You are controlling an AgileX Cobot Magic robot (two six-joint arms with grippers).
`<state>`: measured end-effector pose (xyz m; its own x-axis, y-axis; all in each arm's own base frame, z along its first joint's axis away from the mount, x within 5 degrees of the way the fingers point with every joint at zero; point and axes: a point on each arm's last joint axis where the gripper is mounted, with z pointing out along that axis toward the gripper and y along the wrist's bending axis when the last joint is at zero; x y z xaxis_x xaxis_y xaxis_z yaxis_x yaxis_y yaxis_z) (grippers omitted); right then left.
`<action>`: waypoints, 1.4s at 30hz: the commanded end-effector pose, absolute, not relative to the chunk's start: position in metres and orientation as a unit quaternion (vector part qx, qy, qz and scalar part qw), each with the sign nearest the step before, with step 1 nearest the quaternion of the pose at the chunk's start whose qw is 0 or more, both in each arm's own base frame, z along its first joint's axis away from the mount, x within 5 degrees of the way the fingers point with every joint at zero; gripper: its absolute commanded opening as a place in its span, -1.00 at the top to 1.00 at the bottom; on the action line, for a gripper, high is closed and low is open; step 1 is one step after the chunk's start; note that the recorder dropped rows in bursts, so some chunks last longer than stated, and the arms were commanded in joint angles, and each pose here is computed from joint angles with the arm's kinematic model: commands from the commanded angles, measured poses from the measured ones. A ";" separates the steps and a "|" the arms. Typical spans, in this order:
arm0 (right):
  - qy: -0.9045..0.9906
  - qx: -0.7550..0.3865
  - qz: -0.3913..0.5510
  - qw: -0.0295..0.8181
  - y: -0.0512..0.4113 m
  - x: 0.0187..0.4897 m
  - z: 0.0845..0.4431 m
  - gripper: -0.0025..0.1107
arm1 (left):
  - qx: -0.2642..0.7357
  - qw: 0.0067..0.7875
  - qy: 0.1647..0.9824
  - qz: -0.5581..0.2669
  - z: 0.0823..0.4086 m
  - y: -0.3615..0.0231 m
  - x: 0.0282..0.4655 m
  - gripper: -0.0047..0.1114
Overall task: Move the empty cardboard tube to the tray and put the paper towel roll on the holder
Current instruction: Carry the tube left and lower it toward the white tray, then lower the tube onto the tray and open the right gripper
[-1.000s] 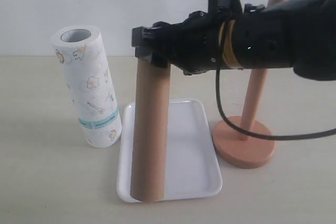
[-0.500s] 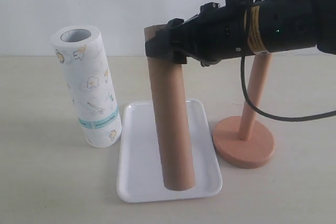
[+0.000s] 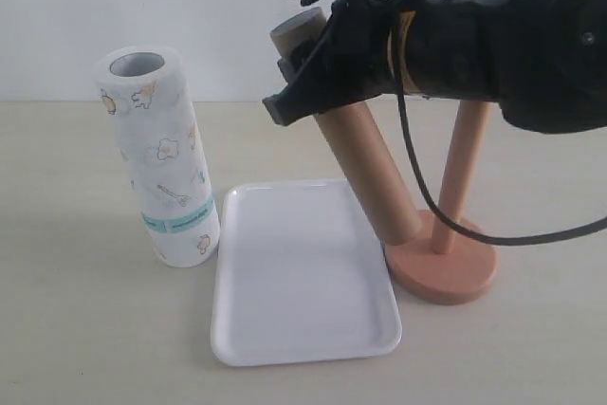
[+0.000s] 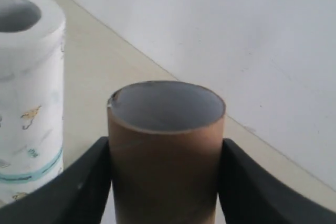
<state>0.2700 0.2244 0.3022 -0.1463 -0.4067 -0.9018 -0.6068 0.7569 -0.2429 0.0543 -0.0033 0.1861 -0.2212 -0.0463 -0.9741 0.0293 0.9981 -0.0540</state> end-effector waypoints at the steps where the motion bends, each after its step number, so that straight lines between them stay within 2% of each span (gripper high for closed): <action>1: 0.797 -0.270 0.048 0.538 0.221 0.275 0.311 0.96 | -0.009 0.625 0.780 -0.033 0.186 -0.003 0.054 0.85; 3: 0.827 -0.287 0.003 0.483 0.223 0.277 0.313 0.96 | -0.009 0.625 0.780 -0.033 0.186 -0.003 0.054 0.85; 9: 0.864 -0.254 0.067 0.428 0.239 0.280 0.325 0.96 | -0.009 0.625 0.780 -0.033 0.186 -0.003 0.054 0.85; 13: 0.885 -0.243 0.047 0.394 0.240 0.285 0.323 0.96 | -0.009 0.625 0.780 -0.033 0.186 -0.003 0.054 0.85; 42: 0.899 -0.214 0.066 0.377 0.245 0.288 0.315 0.96 | 0.004 0.624 0.780 -0.044 0.186 -0.005 0.054 0.85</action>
<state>0.2873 0.2457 0.3115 -0.6188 -0.3562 -0.7001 -0.4472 0.8925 -0.0588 0.0542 -0.0048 0.1861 -0.2224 -0.0403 -0.9741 0.0562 0.9970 -0.0540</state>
